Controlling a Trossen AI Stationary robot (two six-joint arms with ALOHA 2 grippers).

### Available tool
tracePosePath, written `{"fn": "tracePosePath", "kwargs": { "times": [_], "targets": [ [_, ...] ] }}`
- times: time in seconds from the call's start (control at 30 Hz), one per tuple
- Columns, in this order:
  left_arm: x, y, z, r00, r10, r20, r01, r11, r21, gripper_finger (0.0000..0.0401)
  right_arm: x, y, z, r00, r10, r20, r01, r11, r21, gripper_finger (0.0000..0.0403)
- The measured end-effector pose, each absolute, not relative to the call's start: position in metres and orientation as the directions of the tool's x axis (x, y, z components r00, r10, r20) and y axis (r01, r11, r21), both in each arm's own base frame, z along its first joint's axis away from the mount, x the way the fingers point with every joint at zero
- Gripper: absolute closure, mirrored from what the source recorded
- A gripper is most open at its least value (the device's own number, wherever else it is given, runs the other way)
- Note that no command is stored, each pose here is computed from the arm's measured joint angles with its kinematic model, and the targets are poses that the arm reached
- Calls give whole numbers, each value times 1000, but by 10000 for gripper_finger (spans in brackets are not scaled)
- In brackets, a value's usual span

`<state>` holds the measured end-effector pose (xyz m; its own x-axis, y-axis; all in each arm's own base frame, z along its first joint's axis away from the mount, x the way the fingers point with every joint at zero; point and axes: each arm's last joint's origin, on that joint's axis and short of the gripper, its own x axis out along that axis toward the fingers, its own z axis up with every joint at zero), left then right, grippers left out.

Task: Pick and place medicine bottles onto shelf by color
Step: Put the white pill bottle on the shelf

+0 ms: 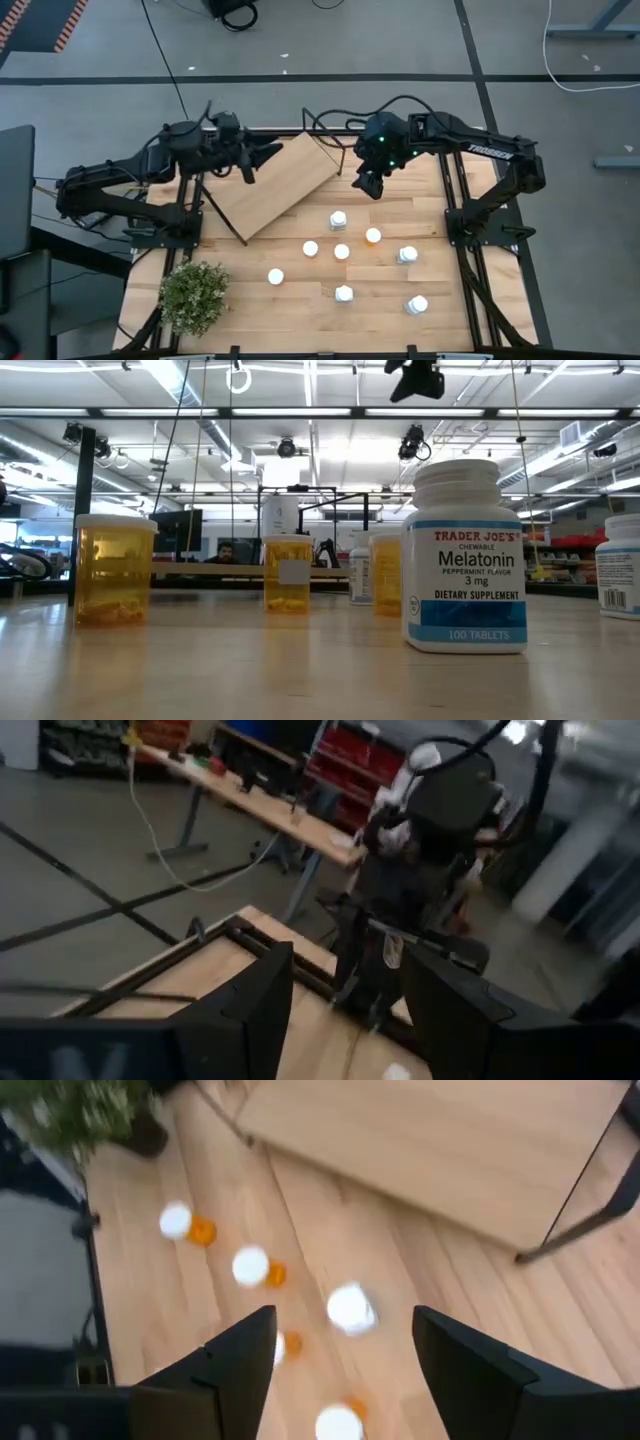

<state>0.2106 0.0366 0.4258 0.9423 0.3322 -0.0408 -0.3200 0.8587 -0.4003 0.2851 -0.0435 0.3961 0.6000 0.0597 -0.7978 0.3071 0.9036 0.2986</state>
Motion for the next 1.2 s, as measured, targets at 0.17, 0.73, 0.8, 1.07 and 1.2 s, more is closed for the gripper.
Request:
{"fn": "tracePosePath", "kwargs": {
  "times": [0.17,0.73,0.8,1.07,1.2],
  "targets": [
    [223,40,447,916,337,-218,-387,886,-255,208,297,-42,386,576,81,-814,307,901,307,135],
    [181,36,477,815,345,-465,-470,863,-185,211,356,-9,313,349,65,-935,202,969,143,125],
    [173,34,480,822,346,-452,-467,863,-189,211,362,-7,304,328,63,-943,164,979,122,125],
    [136,31,487,795,426,-432,-550,807,-215,211,380,0,274,259,26,-966,79,996,48,119],
    [128,30,488,800,426,-422,-551,801,-234,211,388,-1,257,220,26,-975,57,998,39,97]
  ]
}}
